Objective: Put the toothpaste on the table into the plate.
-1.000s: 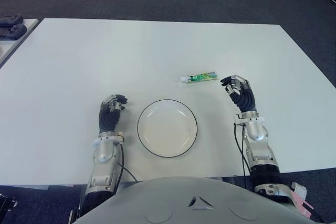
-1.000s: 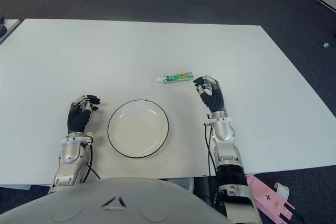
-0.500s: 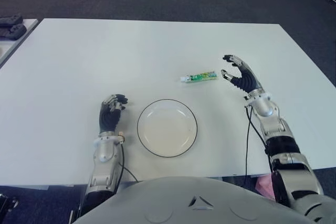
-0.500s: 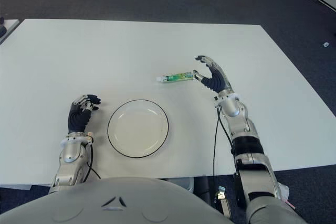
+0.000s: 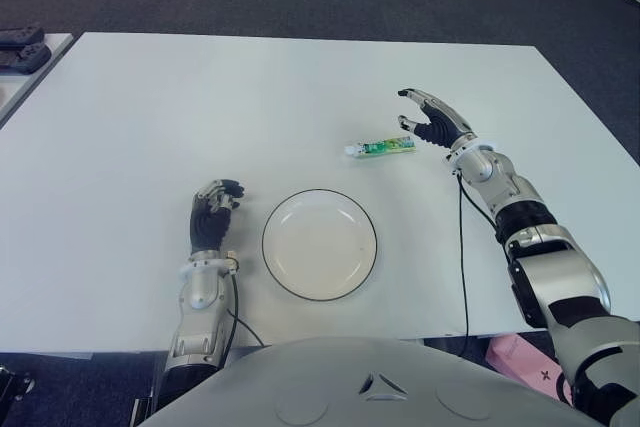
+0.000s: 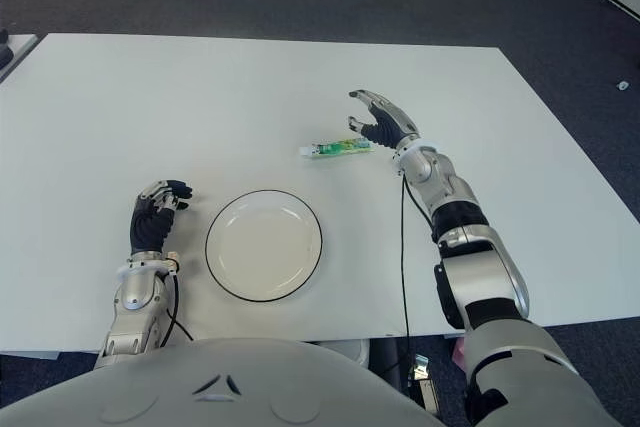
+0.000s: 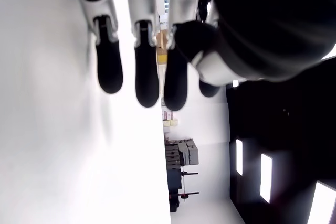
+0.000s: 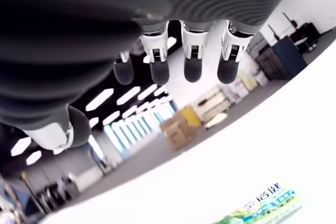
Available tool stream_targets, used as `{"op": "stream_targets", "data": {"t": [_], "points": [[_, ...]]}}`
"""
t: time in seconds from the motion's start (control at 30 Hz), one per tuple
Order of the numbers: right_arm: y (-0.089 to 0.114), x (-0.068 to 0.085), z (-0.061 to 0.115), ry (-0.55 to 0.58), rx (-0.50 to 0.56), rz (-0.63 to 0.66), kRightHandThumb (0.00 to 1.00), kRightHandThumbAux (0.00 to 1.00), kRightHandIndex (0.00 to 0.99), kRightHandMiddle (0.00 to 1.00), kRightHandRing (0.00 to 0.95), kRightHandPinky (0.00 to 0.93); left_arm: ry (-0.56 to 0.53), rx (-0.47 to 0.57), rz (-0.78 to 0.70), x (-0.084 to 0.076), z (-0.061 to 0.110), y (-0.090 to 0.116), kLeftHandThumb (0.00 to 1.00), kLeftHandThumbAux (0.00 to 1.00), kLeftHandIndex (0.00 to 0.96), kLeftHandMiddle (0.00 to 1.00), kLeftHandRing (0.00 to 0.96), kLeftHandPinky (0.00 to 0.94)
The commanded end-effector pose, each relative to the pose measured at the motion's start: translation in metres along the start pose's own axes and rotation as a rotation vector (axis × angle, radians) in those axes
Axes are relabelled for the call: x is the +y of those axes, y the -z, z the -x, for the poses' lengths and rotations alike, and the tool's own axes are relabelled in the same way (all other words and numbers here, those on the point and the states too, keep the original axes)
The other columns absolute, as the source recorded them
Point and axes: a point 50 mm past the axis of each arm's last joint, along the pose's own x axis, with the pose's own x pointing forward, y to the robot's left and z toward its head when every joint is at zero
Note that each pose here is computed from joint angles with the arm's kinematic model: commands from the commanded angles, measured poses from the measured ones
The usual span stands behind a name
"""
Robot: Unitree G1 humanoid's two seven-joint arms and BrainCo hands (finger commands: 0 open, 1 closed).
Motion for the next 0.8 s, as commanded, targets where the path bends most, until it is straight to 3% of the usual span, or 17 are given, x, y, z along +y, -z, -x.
{"op": "stream_targets", "data": {"t": [0.03, 0.5, 0.8], "points": [[-0.001, 0.006, -0.005, -0.058, -0.015, 0.106, 0.591, 0.278, 0.0, 0.0, 0.0, 0.0, -0.006, 0.114, -0.01, 0.001, 0.012, 0.019, 0.838, 0.681, 0.43, 0.458, 0.449, 0.455], [-0.012, 0.022, -0.018, -0.151, -0.044, 0.272, 0.609, 0.196, 0.0, 0.0, 0.0, 0.0, -0.017, 0.12, -0.011, 0.003, 0.016, 0.021, 0.836, 0.682, 0.421, 0.461, 0.458, 0.456], [-0.016, 0.031, -0.021, -0.247, -0.053, 0.355, 0.602, 0.195, 0.0, 0.0, 0.0, 0.0, -0.031, 0.119, -0.005, 0.005, 0.021, 0.02, 0.838, 0.68, 0.434, 0.458, 0.451, 0.446]]}}
